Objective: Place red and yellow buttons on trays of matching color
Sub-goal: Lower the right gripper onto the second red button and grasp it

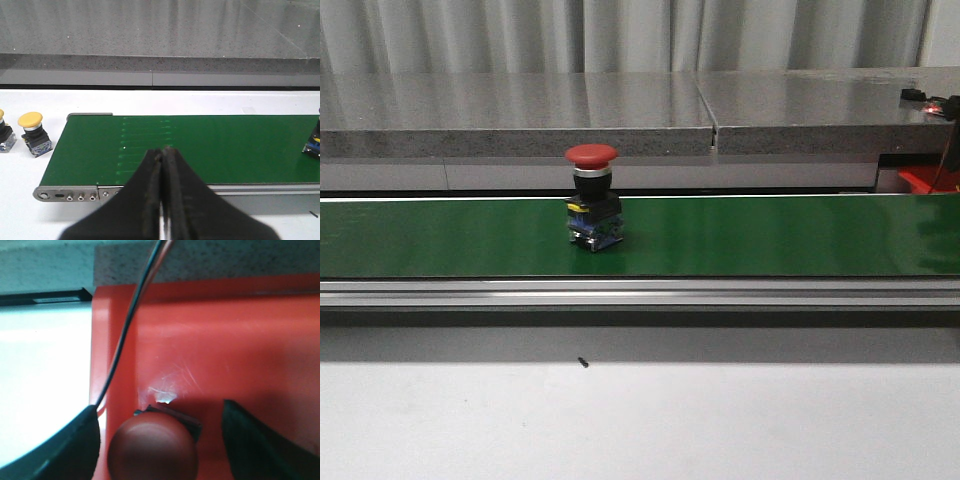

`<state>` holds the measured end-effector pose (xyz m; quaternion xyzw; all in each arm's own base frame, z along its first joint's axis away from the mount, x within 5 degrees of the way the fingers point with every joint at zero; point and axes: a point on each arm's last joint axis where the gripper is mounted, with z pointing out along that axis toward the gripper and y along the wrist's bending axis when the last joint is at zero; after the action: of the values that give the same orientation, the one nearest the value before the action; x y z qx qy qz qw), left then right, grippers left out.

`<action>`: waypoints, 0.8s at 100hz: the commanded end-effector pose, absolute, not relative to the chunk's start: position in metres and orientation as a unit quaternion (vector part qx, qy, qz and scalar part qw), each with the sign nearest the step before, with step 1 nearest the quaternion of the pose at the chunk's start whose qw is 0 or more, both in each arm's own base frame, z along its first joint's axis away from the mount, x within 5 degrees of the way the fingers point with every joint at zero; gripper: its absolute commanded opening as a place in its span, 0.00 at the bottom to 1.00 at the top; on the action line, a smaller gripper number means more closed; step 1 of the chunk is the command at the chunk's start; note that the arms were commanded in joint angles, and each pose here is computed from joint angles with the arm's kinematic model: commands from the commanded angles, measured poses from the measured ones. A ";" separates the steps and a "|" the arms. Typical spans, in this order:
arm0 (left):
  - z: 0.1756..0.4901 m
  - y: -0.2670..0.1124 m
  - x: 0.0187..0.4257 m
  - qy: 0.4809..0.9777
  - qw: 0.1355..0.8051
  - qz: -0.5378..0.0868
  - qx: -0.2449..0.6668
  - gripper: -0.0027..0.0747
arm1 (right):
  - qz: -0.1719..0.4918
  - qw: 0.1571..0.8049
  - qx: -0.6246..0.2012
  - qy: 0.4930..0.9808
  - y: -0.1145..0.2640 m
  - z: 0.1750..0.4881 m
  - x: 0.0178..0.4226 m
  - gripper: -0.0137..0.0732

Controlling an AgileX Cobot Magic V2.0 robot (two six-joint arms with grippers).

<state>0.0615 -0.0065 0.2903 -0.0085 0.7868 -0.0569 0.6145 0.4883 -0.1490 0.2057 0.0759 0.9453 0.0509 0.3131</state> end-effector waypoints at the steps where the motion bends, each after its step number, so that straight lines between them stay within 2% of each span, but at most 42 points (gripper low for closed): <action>1: 0.305 -0.007 0.063 0.756 0.651 -0.068 -0.013 0.01 | 0.036 0.395 0.074 0.915 -0.148 0.277 0.480 0.76; 20: 0.305 -0.007 0.063 0.756 0.651 -0.068 -0.013 0.01 | 0.029 0.427 0.064 0.902 -0.141 0.322 0.463 0.76; 47: 0.305 -0.007 0.063 0.756 0.651 -0.068 -0.013 0.01 | 0.051 0.409 0.017 0.911 -0.108 0.371 0.426 0.76; 61: 0.305 -0.007 0.063 0.756 0.651 -0.068 -0.013 0.01 | 0.057 0.414 0.000 0.909 -0.083 0.386 0.403 0.76; 80: 0.305 -0.007 0.063 0.756 0.651 -0.068 -0.013 0.01 | 0.067 0.412 -0.018 0.909 -0.048 0.381 0.367 0.76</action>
<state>0.0615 -0.0065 0.2903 -0.0085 0.7868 -0.0569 0.6145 0.3909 -0.0614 0.3514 -0.0126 0.9326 0.0719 0.3535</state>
